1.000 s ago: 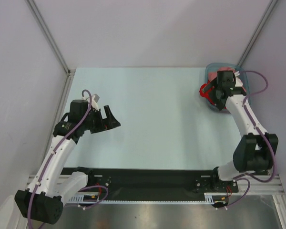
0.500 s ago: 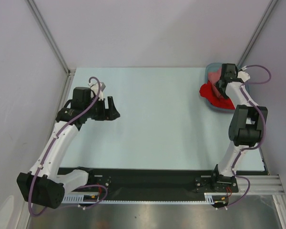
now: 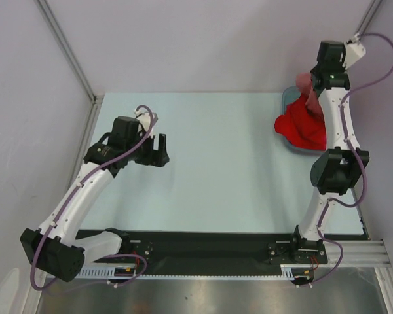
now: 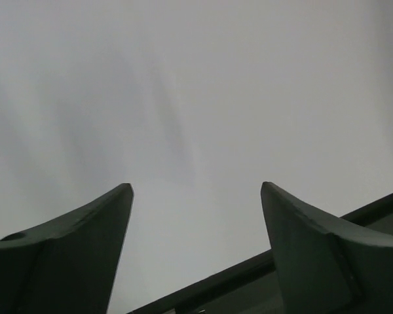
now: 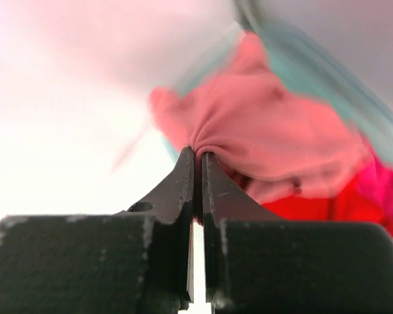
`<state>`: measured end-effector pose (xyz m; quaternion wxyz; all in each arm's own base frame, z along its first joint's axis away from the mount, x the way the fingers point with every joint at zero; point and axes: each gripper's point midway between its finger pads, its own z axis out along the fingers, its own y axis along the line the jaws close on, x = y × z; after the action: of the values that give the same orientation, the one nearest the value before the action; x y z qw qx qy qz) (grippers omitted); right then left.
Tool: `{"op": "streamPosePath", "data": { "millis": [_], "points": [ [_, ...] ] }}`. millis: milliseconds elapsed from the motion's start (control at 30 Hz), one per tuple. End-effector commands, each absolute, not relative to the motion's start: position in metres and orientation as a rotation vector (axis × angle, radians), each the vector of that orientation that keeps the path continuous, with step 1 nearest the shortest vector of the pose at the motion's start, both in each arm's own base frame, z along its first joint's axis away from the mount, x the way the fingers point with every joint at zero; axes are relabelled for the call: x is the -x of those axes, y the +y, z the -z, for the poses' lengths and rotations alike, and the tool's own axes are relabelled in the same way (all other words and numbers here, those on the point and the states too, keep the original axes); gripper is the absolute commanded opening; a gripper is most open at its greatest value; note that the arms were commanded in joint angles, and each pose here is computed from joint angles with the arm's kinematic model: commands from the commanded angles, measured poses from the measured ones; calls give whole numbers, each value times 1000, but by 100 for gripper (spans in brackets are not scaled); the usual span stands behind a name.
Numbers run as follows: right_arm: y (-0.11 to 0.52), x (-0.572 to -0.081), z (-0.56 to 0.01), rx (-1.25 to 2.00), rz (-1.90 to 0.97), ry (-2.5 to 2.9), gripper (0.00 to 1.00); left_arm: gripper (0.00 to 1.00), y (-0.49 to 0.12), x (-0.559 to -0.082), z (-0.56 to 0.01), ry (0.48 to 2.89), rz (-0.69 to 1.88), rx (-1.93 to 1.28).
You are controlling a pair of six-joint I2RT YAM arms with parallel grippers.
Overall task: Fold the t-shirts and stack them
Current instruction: Grab the tshirt from the pile, then move the tshirt to the center of the board
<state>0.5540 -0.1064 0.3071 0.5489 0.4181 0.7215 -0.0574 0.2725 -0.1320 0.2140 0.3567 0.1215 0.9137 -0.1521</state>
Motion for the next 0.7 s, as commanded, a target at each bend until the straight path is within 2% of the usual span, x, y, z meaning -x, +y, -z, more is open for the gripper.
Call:
{"op": "streamPosePath", "data": {
  "millis": [0,33,100,167,267,300,333,367,400,433,467,500,567,667],
  "points": [
    [-44,-512,-489,-696,47,1438,0,92,-141,-273,-240,2283,438,-327],
    [-24,-505,-503,-641,24,1432,0,100,-148,-269,-241,2280,495,-328],
    [27,-474,-532,-522,-29,1420,0,100,-151,-263,-246,2269,535,-316],
    [60,-453,-535,-448,-83,1446,0,100,-150,-257,-256,2255,562,-271],
    [127,-409,-511,-322,-241,1540,0,100,-153,-251,-267,2234,613,-226],
    [155,-404,-465,-265,-321,1661,0,100,-153,-249,-270,2229,624,-217],
    [177,-370,-470,-192,-443,1660,8,100,-155,-246,-269,2228,644,-208],
    [195,-358,-448,-127,-509,1709,19,100,-156,-242,-273,2211,667,-212],
    [223,-336,-439,-7,-671,1728,39,100,-157,-238,-276,2199,682,-212],
    [233,-311,-394,35,-735,1819,72,100,-156,-235,-273,2210,685,-203],
    [244,-291,-380,66,-817,1856,90,100,-152,-231,-277,2198,678,-194],
    [252,-272,-361,104,-907,1924,100,100,-151,-230,-276,2205,673,-183],
    [243,-248,-317,72,-929,2052,100,100,-150,-226,-276,2221,676,-183],
    [204,-239,-252,-5,-755,2241,100,97,-155,-226,-273,2246,689,-189]
  ]
}}
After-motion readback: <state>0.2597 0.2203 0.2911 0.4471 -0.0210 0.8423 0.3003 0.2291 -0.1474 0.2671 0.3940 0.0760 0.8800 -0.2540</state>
